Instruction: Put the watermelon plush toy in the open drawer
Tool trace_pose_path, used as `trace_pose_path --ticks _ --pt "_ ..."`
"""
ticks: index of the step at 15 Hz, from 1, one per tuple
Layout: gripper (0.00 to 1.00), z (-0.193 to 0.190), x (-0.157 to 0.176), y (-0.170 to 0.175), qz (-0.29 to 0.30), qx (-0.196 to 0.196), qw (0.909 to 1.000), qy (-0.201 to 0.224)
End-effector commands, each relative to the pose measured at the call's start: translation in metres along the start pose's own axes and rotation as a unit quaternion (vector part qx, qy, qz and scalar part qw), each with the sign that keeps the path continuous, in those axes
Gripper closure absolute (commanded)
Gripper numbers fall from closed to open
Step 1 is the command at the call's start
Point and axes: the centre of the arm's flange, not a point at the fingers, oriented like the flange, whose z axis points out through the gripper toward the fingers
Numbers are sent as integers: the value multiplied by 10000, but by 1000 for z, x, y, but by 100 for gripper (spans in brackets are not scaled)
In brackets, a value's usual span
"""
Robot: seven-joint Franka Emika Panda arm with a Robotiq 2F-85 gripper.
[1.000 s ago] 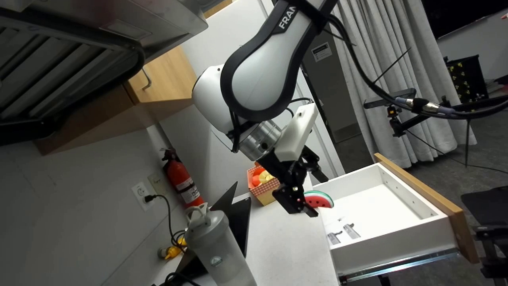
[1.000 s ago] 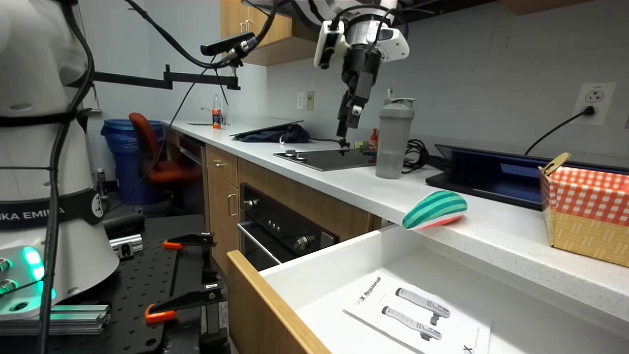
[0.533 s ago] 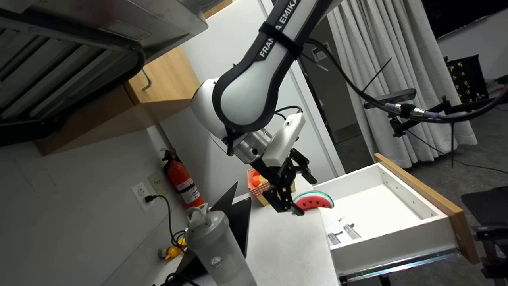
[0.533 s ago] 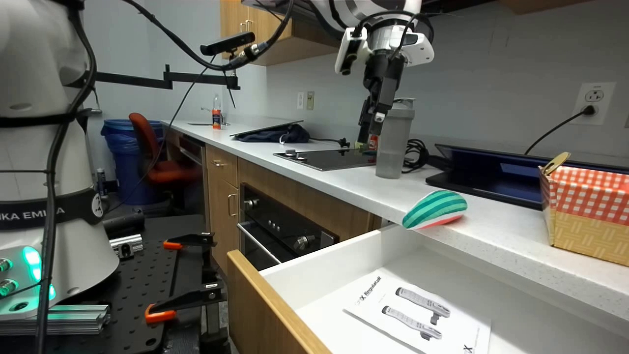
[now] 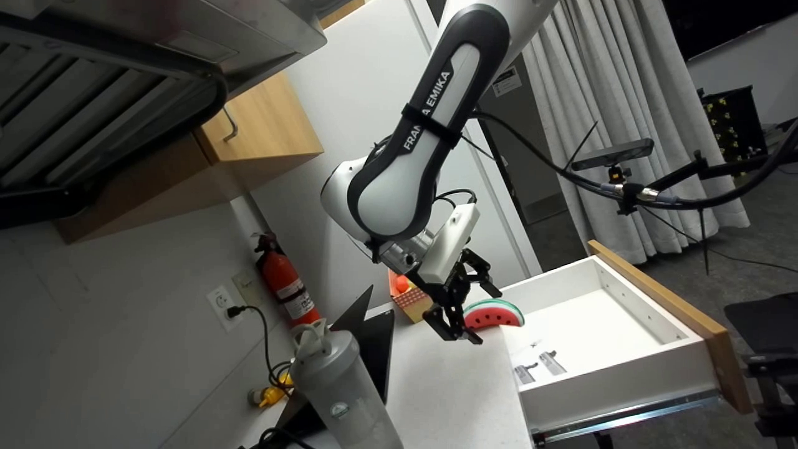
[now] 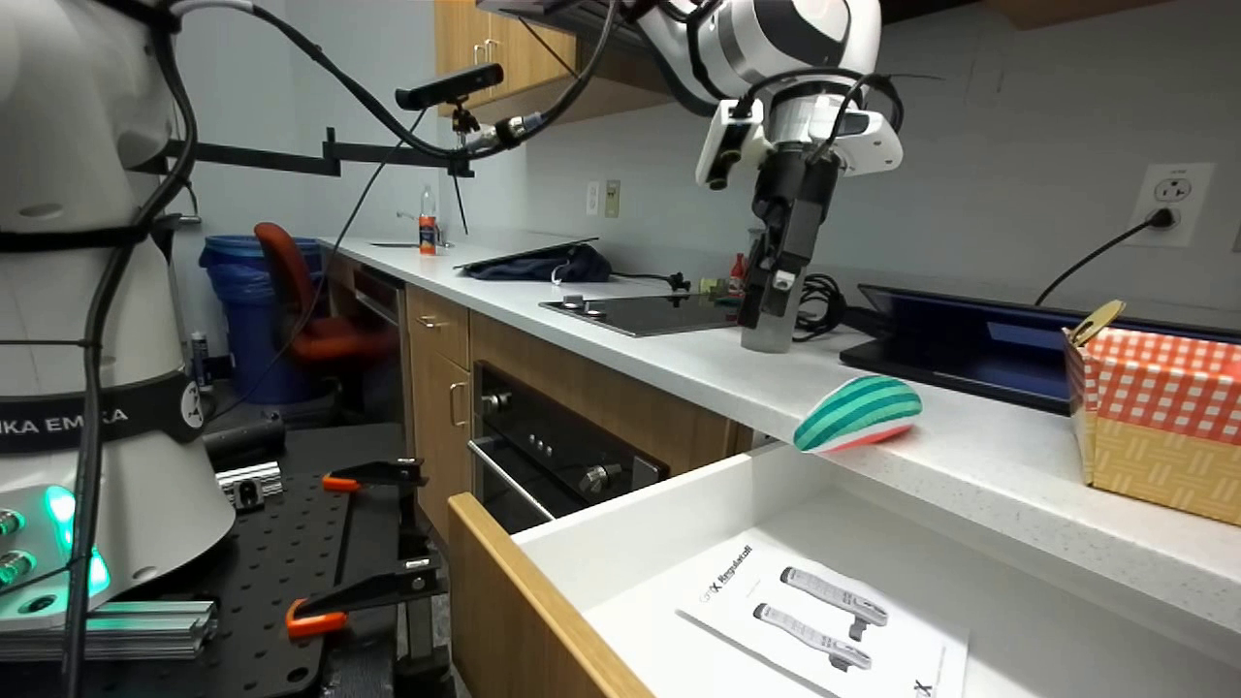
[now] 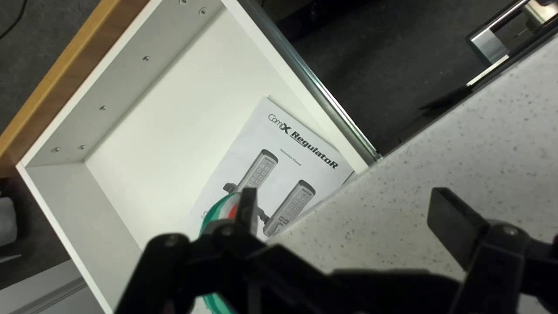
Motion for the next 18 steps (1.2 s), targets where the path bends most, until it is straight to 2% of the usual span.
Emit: trace_pose_path --ticks 1,2,3,4,9,13,14,18 --pt "0 -2 30 0 94 -77 9998 147" --pt "0 -3 34 1 112 -59 9998 157" --pt "9 -4 37 1 130 -56 9998 167" --pt "26 -5 40 2 138 -58 9997 202" --pt "66 -10 51 6 223 30 9991 358" --pt "95 -6 64 14 335 297 9971 622" --pt "99 -4 65 16 336 391 9963 694" --pt "100 3 66 27 274 627 9934 923"
